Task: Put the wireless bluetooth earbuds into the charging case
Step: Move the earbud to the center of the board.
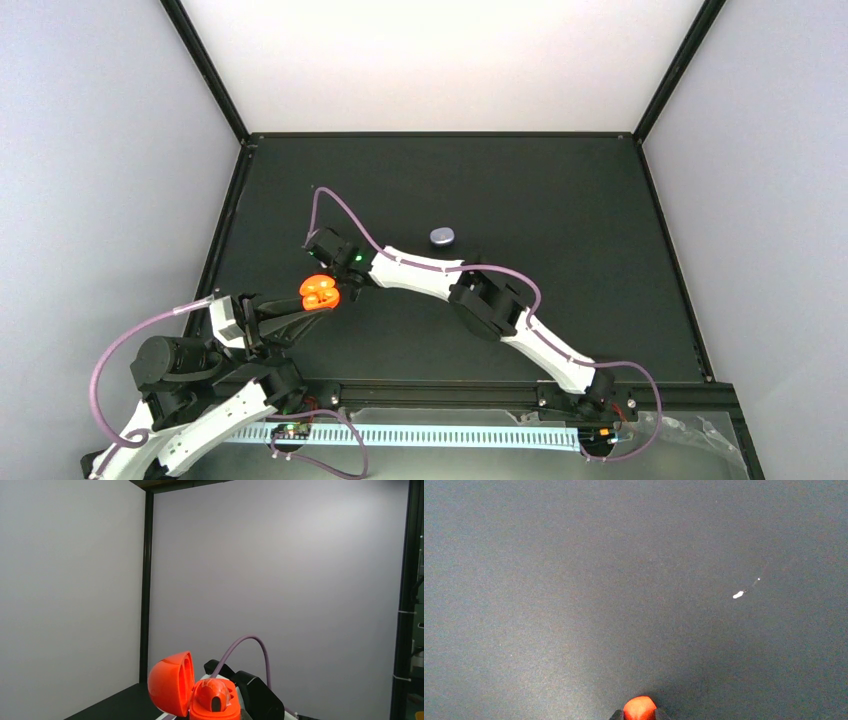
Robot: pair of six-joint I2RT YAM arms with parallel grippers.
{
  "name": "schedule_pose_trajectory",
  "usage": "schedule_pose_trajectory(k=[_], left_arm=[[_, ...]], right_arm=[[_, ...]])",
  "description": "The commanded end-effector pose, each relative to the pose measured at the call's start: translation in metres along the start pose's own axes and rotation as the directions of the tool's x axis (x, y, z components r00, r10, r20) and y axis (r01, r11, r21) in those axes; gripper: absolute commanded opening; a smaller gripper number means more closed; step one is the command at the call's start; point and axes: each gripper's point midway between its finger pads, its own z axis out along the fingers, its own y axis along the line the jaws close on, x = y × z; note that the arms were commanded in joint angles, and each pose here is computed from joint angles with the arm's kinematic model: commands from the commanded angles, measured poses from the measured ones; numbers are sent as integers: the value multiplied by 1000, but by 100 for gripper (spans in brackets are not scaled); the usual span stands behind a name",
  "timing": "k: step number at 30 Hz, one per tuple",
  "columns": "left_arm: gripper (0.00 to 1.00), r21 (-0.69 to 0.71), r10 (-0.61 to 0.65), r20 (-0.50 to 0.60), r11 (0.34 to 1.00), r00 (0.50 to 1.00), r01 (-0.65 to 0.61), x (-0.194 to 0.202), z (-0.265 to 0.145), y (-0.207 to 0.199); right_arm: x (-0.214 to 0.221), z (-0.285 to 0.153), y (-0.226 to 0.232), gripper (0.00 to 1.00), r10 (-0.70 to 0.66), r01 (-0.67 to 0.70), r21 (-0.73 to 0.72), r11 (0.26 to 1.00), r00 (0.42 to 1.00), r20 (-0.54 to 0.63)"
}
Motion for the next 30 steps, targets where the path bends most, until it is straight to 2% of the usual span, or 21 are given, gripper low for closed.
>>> schedule_pose_trajectory(k=[1, 10, 13, 23, 30], left_arm=[[2, 9, 8, 31, 1000, 999, -8, -10, -6, -3], [2, 19, 6, 34, 1000, 999, -6, -10, -6, -5], [2, 19, 4, 34, 1000, 999, -4, -9, -6, -5], [2, 23, 0, 35, 1000, 999, -1, -9, -6, -5], [2, 17, 4, 31, 1000, 1000, -5, -9, -7, -5]], right_arm=[[25, -4, -6, 12, -21, 24, 39, 999, 997, -79], [19, -17, -8, 7, -1, 4, 48, 999, 999, -52], [16, -20, -7, 1, 8, -6, 46, 999, 999, -38], [10, -26, -8, 1, 29, -29, 28, 999, 1000, -11], [1, -69, -25, 1, 86, -89, 38, 995, 993, 82]])
